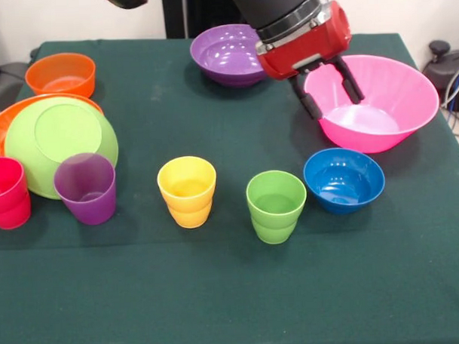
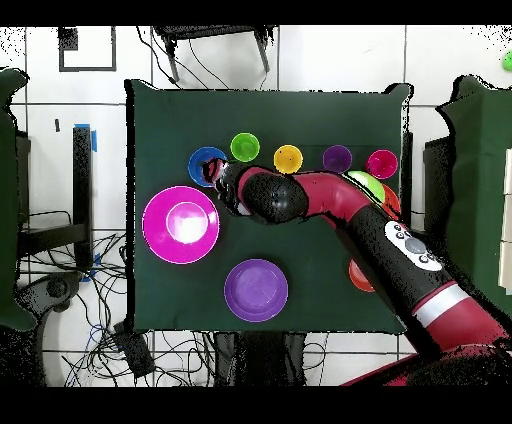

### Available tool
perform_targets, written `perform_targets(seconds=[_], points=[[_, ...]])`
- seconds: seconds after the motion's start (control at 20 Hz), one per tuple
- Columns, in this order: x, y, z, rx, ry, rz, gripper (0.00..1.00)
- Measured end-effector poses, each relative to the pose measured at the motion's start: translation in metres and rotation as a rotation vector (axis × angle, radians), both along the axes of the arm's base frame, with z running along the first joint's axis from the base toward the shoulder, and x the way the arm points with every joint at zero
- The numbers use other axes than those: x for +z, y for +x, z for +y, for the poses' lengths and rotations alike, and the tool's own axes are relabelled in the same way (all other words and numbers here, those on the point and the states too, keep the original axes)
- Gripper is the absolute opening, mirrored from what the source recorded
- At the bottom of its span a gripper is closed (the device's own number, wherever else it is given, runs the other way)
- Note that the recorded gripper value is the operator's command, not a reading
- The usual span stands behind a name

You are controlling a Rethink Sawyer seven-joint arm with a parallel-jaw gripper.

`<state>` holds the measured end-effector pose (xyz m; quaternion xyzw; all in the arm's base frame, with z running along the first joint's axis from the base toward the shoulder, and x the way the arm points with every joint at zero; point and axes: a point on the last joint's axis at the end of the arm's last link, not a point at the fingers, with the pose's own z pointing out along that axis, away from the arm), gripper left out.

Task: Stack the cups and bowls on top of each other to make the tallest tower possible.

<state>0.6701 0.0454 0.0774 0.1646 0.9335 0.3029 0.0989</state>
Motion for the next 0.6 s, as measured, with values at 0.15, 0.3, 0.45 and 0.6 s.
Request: perform_targets(seconds=[0.15,0.3,0.45,0.6], points=[[-0.002,-0.002,0.004,0.005,0.010,0.004,1.00],[-0.008,-0.009,0.008,0.020,0.011,0.008,1.00],[-0.015,-0.016,0.012,0.044,0.001,0.003,1.00],[-0.024,-0.026,0.015,0.075,-0.015,-0.005,1.00]])
